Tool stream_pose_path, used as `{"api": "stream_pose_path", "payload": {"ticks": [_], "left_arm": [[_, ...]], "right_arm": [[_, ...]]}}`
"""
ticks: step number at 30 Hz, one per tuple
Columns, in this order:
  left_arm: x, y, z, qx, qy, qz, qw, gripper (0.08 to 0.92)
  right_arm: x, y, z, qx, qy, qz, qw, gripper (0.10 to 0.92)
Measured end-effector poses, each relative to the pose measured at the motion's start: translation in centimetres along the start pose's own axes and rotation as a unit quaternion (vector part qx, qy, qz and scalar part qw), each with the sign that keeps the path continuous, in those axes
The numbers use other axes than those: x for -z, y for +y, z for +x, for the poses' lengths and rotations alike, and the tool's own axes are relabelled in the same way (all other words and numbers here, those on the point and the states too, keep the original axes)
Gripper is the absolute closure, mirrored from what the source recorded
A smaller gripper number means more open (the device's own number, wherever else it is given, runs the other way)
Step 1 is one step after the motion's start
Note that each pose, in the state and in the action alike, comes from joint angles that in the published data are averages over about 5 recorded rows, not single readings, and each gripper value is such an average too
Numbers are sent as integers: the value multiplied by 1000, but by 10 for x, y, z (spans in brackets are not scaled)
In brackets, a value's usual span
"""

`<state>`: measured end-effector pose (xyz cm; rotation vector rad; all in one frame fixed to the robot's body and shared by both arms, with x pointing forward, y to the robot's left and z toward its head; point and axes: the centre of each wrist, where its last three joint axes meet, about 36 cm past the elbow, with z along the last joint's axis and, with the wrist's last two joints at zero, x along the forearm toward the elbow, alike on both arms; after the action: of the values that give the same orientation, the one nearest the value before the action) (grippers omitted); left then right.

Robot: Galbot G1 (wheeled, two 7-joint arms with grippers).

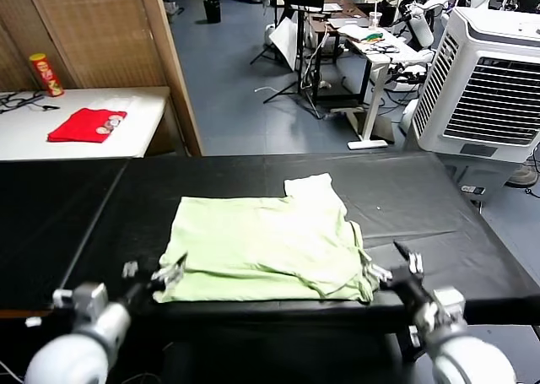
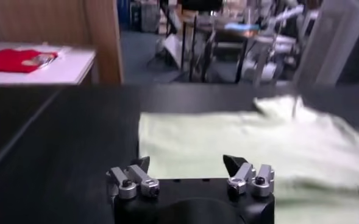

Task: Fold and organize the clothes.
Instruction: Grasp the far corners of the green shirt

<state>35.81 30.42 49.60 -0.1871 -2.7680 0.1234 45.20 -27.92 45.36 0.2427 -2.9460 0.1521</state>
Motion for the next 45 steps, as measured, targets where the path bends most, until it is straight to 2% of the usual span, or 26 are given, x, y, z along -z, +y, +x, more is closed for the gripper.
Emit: {"api": "stream_pose_path", "payload": {"ticks": [4,11,15,19,22,26,36,39,41,45], "left_arm": [[16,15,-50,4,-4,6,1000,201],[41,28,-130,13,9,14,1000,201],[45,32,-168,22,33,19,999,201],[39,33,-194,28,71,21,997,201],[34,34,-205,34,96,21,995,201],[28,36,-213,37,111,23,993,201],[20,38,-228,44,113,18,993,219],[19,40,-231,47,113,20,992,295],[17,42,-232,48,114,22,992,383],[13,43,-231,47,117,22,992,586]], "right_arm": [[6,0,-55,-10,14,6,1000,224],[12,6,-125,-13,87,-18,996,224],[17,14,-153,-6,109,-24,994,224],[21,22,-177,0,129,-26,991,224],[24,24,-192,1,143,-28,989,224],[26,26,-208,-3,156,-32,987,224],[12,28,-222,3,186,-39,982,224],[9,29,-222,10,186,-40,982,262],[7,30,-222,14,187,-41,981,330],[3,31,-220,17,182,-41,982,525]]}}
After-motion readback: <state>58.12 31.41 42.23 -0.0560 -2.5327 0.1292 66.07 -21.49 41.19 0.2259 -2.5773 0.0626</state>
